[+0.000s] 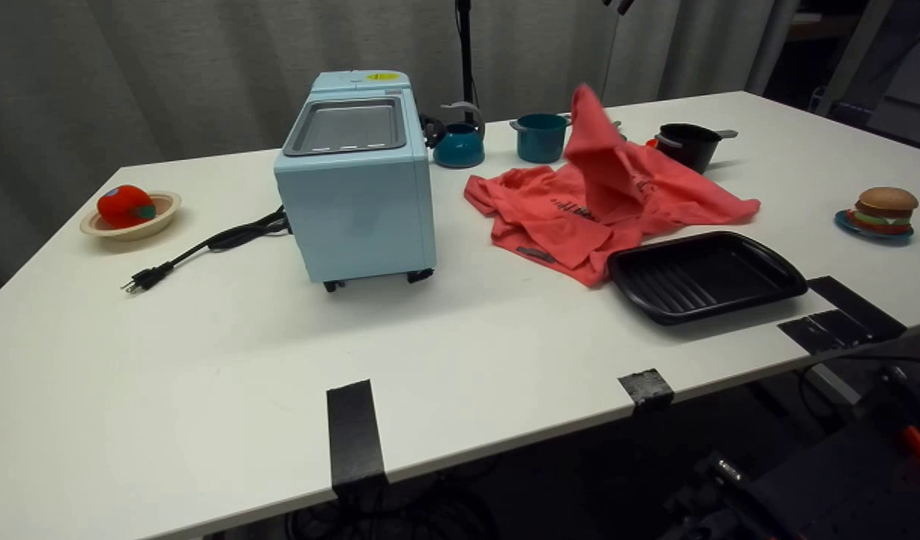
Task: Fold the sweatshirt twice
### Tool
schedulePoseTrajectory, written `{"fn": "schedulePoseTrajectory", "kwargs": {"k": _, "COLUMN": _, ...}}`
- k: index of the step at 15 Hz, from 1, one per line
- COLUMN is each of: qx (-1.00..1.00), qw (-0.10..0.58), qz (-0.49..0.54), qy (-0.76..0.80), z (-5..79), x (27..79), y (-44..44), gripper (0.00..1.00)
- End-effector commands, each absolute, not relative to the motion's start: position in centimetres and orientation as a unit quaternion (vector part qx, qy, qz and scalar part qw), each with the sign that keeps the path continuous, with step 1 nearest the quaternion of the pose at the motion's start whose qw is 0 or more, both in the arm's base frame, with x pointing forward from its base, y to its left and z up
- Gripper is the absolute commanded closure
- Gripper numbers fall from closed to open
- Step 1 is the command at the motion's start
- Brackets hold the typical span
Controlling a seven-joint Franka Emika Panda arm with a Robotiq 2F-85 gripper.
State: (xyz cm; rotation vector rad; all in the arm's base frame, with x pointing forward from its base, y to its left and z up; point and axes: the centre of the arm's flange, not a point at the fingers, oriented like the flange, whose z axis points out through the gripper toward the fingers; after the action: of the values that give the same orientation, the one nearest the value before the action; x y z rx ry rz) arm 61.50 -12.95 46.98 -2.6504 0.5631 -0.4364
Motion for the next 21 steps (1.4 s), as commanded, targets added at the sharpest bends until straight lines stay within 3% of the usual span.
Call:
{"fn": "schedulePoseTrajectory", "kwargs": {"k": 1, "qx": -0.945, "qw": 0.203, "qz": -0.166, "qy": 0.193, "z": 47.6, "x": 62.3, "y": -13.6, "gripper": 0.41}}
{"fn": "schedulePoseTrajectory", "kwargs": {"k": 5, "qx": -0.944, "qw": 0.178, "qz": -0.159, "qy": 0.227, "z": 46.1, "x": 61.3, "y": -16.5, "gripper": 0.1}}
{"fn": "schedulePoseTrajectory", "kwargs": {"k": 7, "qx": -0.944, "qw": 0.165, "qz": -0.143, "qy": 0.247, "z": 44.3, "x": 60.6, "y": -18.8, "gripper": 0.0}}
{"fn": "schedulePoseTrajectory", "kwargs": {"k": 17, "qx": -0.933, "qw": 0.128, "qz": -0.009, "qy": 0.337, "z": 28.4, "x": 59.8, "y": -27.6, "gripper": 0.0}}
{"fn": "schedulePoseTrajectory", "kwargs": {"k": 21, "qx": -0.936, "qw": 0.133, "qz": -0.022, "qy": 0.326, "z": 28.3, "x": 58.3, "y": -26.3, "gripper": 0.0}}
